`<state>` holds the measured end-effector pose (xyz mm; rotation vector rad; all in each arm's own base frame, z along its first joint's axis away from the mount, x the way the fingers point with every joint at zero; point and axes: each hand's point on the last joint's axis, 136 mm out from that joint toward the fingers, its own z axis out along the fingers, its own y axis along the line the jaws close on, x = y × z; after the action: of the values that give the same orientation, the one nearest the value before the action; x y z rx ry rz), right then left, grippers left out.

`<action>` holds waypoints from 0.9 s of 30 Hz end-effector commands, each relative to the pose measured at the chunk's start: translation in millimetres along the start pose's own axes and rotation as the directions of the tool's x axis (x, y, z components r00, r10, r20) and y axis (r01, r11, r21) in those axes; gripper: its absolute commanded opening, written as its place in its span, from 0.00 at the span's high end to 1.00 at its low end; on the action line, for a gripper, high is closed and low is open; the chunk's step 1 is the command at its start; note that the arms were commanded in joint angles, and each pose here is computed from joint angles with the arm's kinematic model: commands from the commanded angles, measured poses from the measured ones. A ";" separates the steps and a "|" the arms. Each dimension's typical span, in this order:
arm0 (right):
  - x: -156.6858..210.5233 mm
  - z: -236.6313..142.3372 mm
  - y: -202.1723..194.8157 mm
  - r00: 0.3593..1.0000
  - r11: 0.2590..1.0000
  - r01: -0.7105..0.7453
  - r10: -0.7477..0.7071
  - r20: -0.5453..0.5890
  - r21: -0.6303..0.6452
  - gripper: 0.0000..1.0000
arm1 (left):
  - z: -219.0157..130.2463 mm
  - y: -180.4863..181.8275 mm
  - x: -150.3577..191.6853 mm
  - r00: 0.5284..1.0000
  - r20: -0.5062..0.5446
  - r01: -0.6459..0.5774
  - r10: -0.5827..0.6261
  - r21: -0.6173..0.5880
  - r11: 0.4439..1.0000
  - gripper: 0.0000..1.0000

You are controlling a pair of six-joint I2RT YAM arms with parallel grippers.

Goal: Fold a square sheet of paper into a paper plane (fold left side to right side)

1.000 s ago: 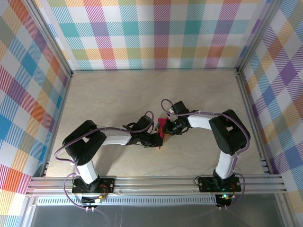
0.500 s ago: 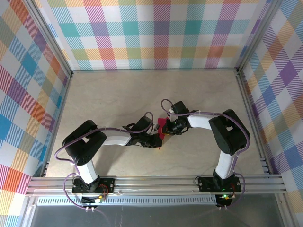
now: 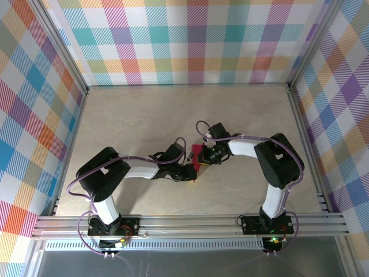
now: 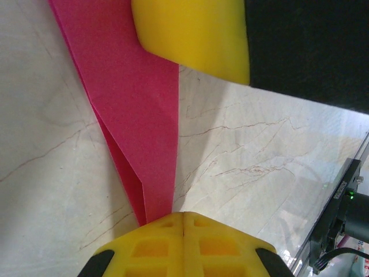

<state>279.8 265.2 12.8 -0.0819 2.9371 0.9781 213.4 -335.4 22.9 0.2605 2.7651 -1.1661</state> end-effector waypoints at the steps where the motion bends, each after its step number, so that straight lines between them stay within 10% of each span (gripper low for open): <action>1: 36.5 15.6 -65.9 0.991 0.967 -0.072 0.097 -0.096 0.243 1.00 | 0.6 10.2 20.0 0.998 -0.054 0.016 -0.017 -0.021 1.000 1.00; 27: 38.9 14.0 -67.5 0.989 0.964 -0.076 0.106 -0.105 0.255 1.00 | -14.2 6.5 47.5 0.997 -0.071 -0.026 0.027 0.015 1.000 1.00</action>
<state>279.7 265.1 12.8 -0.0778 2.9478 0.9728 185.3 -322.5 20.0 0.3117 2.7634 -1.1944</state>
